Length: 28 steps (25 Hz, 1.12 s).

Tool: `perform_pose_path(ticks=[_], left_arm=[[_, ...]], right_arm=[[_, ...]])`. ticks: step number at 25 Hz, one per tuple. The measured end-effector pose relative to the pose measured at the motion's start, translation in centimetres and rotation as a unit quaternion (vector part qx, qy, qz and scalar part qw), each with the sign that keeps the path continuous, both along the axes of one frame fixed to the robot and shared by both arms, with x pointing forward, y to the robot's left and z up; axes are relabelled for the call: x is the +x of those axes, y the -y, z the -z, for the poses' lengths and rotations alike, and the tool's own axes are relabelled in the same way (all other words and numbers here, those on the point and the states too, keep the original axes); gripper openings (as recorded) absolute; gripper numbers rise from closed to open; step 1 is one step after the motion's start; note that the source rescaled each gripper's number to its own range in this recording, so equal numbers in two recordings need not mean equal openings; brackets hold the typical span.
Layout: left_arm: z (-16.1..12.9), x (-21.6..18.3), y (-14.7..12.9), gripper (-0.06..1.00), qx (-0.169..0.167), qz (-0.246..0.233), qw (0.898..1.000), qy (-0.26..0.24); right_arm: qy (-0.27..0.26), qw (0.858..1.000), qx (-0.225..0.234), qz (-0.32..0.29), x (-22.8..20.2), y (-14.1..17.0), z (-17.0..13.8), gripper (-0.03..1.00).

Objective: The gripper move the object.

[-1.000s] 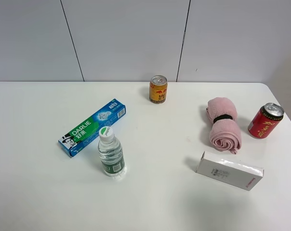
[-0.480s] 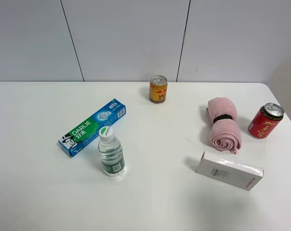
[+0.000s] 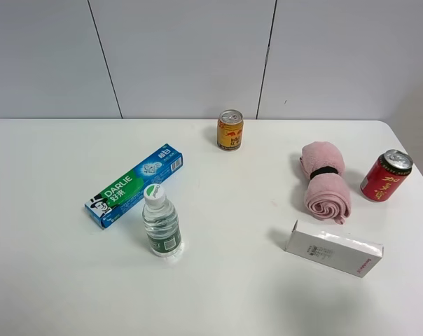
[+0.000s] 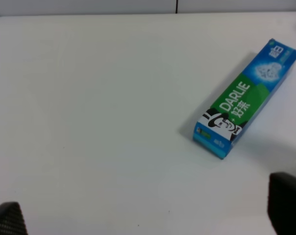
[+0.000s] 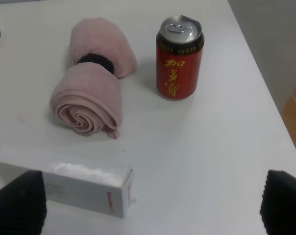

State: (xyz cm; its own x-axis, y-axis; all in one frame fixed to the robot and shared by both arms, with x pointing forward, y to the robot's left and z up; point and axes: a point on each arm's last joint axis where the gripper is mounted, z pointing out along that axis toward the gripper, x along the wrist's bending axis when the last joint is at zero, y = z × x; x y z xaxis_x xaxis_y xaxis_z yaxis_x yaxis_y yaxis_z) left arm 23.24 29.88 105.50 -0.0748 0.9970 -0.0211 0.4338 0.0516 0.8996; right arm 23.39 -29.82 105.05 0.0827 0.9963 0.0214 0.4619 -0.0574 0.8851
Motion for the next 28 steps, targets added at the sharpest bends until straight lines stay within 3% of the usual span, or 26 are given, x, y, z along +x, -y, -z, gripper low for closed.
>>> perform_pose_path(ticks=[28], left_arm=[[0.0, 0.0, 0.0, 1.0, 0.0, 0.0, 1.0, 0.0]], right_arm=[[0.0, 1.0, 0.0, 0.002, 0.0, 0.04, 0.0, 0.89]])
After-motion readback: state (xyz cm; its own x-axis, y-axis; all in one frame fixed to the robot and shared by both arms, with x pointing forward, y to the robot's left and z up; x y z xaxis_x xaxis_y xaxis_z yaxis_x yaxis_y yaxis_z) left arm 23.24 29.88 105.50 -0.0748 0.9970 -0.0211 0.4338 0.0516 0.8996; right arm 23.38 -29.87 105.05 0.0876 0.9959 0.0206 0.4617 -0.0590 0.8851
